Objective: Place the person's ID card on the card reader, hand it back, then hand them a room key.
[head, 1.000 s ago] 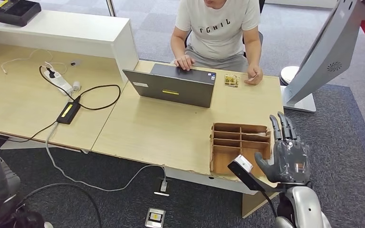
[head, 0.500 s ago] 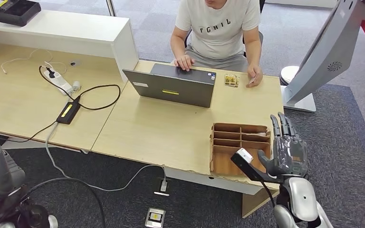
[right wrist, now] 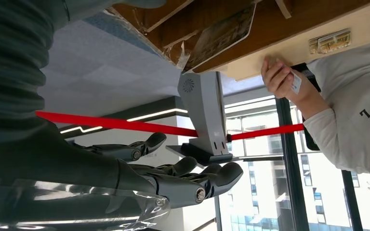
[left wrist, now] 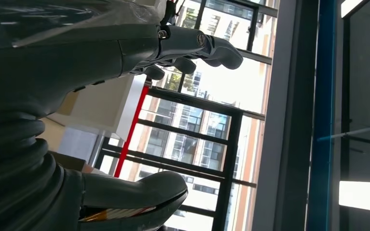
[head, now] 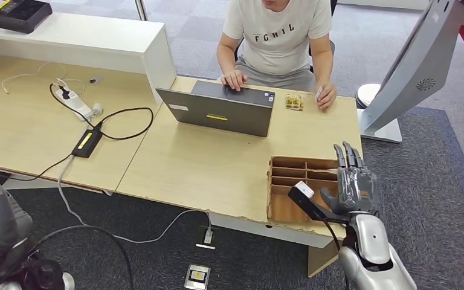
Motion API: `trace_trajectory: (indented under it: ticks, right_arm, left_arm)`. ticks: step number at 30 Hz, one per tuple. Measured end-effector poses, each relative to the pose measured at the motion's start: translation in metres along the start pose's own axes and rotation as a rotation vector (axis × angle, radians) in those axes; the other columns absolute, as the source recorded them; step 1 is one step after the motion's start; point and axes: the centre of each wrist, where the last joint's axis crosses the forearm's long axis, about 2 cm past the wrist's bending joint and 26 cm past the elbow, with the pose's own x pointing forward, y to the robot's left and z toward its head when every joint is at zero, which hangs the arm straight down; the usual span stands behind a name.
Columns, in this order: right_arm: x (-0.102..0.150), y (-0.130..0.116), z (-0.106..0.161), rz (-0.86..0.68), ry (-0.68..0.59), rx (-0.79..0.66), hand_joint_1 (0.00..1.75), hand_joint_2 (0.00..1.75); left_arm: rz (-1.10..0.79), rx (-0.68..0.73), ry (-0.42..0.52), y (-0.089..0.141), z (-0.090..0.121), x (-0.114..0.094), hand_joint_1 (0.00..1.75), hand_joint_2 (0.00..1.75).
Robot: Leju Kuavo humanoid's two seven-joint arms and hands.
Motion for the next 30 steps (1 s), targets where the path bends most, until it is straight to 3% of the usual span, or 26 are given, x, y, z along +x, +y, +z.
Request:
trace_trajectory:
  ticks: [20, 30]
  right_arm:
    - [0.023, 0.014, -0.026, -0.02, -0.034, 0.071, 0.0, 1.75]
    - [0.021, 0.014, -0.031, -0.019, -0.005, 0.073, 0.0, 1.75]
  left_arm:
    - [-0.03, 0.034, -0.026, 0.002, 0.007, 0.005, 0.0, 1.75]
    - [-0.032, 0.044, -0.031, 0.005, 0.008, 0.006, 0.0, 1.75]
